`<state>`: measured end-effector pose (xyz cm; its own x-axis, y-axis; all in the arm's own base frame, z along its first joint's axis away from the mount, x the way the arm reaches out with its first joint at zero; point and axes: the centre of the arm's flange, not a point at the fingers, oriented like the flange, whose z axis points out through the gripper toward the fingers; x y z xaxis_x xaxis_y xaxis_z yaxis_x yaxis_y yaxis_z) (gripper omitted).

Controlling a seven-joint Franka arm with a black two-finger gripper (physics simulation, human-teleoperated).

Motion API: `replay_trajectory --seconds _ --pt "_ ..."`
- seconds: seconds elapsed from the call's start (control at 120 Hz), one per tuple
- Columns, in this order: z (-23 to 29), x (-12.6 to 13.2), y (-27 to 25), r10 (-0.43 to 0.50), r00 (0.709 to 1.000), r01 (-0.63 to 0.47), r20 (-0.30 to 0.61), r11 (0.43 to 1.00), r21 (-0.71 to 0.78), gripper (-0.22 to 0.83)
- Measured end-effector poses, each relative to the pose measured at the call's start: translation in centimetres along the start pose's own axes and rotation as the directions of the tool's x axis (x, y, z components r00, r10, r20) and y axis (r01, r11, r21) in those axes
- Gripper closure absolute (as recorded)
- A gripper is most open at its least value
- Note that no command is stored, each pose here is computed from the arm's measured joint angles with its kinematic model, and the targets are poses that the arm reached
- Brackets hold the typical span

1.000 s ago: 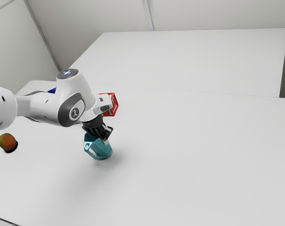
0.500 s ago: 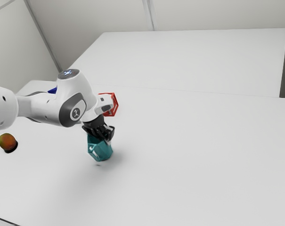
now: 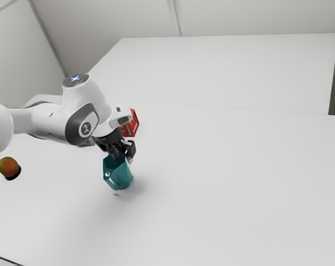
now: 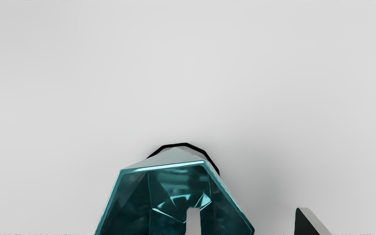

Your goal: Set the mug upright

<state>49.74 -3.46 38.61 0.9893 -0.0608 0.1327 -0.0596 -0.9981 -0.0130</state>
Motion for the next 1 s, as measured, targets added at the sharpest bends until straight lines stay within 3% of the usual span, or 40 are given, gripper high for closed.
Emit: replay_trajectory --seconds 0.142,0.292,0.467,1.0 --pt "-1.1 -0.2 0.4 0.009 1.0 -0.009 -0.004 1.0 0.003 0.32" --pt "-2.3 -0.2 0.8 0.013 1.0 -0.013 0.018 1.0 -0.001 0.18" --pt "-5.4 1.4 0.8 0.01 1.0 -0.01 0.027 1.0 -0.006 0.09" --pt "-14.2 6.5 -0.1 0.003 0.991 0.001 0.13 0.999 -0.035 0.03"
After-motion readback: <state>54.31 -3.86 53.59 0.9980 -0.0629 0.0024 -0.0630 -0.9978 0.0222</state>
